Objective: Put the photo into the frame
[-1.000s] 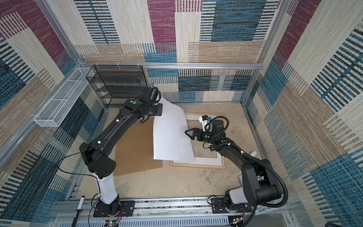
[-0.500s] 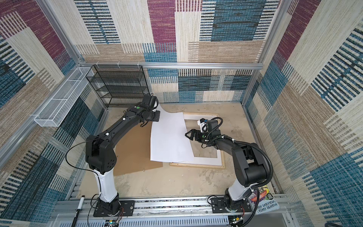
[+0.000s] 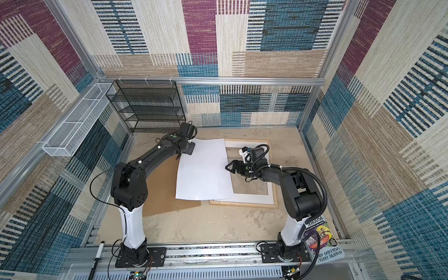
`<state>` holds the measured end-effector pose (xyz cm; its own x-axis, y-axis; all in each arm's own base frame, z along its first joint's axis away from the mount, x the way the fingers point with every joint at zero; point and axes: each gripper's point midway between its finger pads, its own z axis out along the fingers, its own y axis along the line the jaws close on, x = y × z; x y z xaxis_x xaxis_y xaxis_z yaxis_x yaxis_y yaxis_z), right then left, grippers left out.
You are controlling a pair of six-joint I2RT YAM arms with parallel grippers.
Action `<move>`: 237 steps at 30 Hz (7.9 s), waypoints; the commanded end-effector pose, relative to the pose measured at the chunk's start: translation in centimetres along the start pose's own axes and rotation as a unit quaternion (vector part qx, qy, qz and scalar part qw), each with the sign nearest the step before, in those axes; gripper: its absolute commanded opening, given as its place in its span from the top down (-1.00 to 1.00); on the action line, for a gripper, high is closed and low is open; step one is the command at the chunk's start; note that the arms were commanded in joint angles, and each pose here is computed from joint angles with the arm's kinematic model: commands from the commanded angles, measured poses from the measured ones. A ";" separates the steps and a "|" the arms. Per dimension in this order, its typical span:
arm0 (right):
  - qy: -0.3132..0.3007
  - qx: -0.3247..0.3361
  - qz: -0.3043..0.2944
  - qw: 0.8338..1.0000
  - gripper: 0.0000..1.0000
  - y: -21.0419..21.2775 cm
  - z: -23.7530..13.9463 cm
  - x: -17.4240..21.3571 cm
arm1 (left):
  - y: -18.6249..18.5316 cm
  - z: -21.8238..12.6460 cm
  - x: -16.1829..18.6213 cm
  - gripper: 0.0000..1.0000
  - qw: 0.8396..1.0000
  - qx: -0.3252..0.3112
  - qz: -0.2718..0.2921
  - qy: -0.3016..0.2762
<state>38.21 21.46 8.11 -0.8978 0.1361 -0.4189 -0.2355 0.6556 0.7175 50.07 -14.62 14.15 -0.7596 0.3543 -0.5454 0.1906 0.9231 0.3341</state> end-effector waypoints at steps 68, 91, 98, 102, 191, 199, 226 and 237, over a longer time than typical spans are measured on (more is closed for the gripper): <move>0.034 0.043 -0.050 0.997 1.00 2.2 1.0 0.7 | -0.8 -3.6 -0.9 1.00 0.984 0.122 -0.116 -0.052; -0.070 0.201 0.012 0.977 1.00 -4.0 -11.7 -0.8 | -10.4 -5.4 -5.1 1.00 0.916 0.315 -0.224 -0.107; -0.108 0.247 0.013 0.963 1.00 -5.9 -14.8 -1.5 | -13.7 -4.9 -6.8 1.00 0.908 0.340 -0.219 -0.112; -0.118 0.274 0.022 0.954 1.00 -7.6 -16.3 -1.6 | -15.3 -4.3 -7.4 1.00 0.902 0.357 -0.218 -0.105; -0.044 0.263 -0.030 0.963 1.00 -7.7 -16.4 -3.5 | -13.9 -4.5 -4.1 0.44 0.944 0.274 -0.173 -0.067; -0.048 0.244 -0.046 0.967 1.00 -6.1 -16.4 -3.4 | -13.7 -4.9 -4.1 0.44 0.942 0.276 -0.175 -0.072; -0.093 0.196 -0.088 0.972 1.00 -1.7 -17.7 -3.9 | -13.5 -5.2 -3.2 0.45 0.942 0.277 -0.178 -0.070; -0.142 0.114 -0.141 0.973 1.00 3.7 -19.3 -4.1 | -13.8 -5.2 -3.0 0.46 0.939 0.284 -0.181 -0.065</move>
<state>33.76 7.83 21.78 -0.7002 0.1049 -0.7062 -0.2701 0.8767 0.3980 46.19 -28.88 14.44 -0.7790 -0.0098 -0.6269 0.2494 0.9126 -0.3241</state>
